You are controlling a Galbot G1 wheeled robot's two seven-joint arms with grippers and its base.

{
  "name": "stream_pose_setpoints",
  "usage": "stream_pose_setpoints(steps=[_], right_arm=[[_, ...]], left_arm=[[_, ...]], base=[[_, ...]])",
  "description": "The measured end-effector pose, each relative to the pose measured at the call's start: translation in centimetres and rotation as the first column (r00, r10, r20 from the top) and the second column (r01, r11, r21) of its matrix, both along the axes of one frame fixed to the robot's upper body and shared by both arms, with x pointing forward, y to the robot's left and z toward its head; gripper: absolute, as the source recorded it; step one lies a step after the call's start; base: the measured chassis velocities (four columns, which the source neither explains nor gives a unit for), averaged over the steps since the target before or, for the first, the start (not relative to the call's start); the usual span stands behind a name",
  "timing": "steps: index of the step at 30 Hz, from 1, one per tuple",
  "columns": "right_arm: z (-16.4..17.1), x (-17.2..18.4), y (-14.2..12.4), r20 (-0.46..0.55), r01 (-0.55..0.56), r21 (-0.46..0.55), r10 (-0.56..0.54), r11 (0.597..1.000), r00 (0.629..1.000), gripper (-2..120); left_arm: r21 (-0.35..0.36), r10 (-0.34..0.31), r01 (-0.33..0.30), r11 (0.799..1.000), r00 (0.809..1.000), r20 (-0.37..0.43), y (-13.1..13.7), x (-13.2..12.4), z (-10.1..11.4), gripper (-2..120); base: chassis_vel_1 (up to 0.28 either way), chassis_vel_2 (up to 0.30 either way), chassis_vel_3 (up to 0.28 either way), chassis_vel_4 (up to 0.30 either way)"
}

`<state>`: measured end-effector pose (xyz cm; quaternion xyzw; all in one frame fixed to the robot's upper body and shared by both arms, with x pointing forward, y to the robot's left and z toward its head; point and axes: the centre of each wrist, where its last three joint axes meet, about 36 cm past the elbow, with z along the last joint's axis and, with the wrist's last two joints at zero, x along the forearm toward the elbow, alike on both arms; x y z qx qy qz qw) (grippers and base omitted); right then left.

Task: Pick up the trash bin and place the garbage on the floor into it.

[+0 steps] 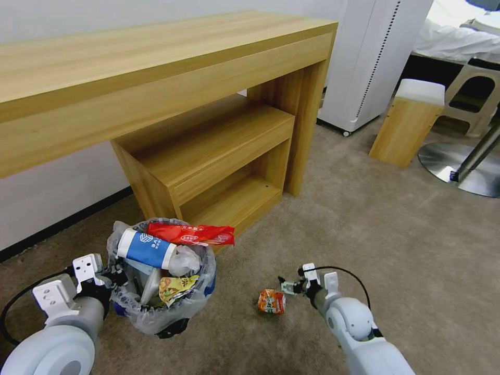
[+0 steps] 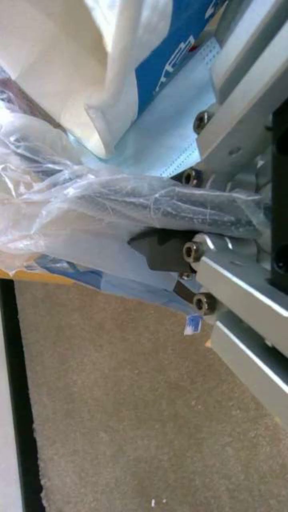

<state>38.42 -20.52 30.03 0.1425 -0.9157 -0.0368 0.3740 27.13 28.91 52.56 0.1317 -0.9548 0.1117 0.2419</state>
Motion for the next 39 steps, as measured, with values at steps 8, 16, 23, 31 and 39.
stream_pose_setpoints(steps=[8,16,23,31,39], right_arm=[[-1.9,0.4,2.1,-0.093,0.068,0.043,-0.064,0.997,0.994,100],[-2.8,-0.1,3.0,-0.177,0.12,0.062,-0.107,0.991,0.978,100],[-3.5,0.1,3.9,-0.197,0.128,0.071,-0.112,0.989,0.974,96],[-4.3,0.3,4.7,-0.214,0.137,0.07,-0.119,0.988,0.97,68],[-4.3,-0.3,4.3,-0.219,0.138,0.057,-0.122,0.989,0.968,40]], left_arm=[[-0.001,-0.002,0.002,1.0,1.0,-0.005,-0.2,-0.1,-0.2,1],[0.001,0.001,-0.001,1.0,1.0,-0.006,0.0,0.0,-0.2,1],[-0.005,-0.004,0.004,1.0,1.0,-0.005,-0.2,0.1,-0.3,1],[0.001,-0.005,0.005,1.0,1.0,-0.006,-0.1,0.1,-0.2,1],[0.0,-0.009,0.009,1.0,1.0,-0.001,-0.2,-0.1,0.0,1]], base=[[0.0,0.0,0.0,0.0],[0.0,0.0,0.0,0.0],[0.0,0.0,0.0,0.0],[0.0,0.0,0.0,0.0],[0.0,0.0,0.0,0.0]])
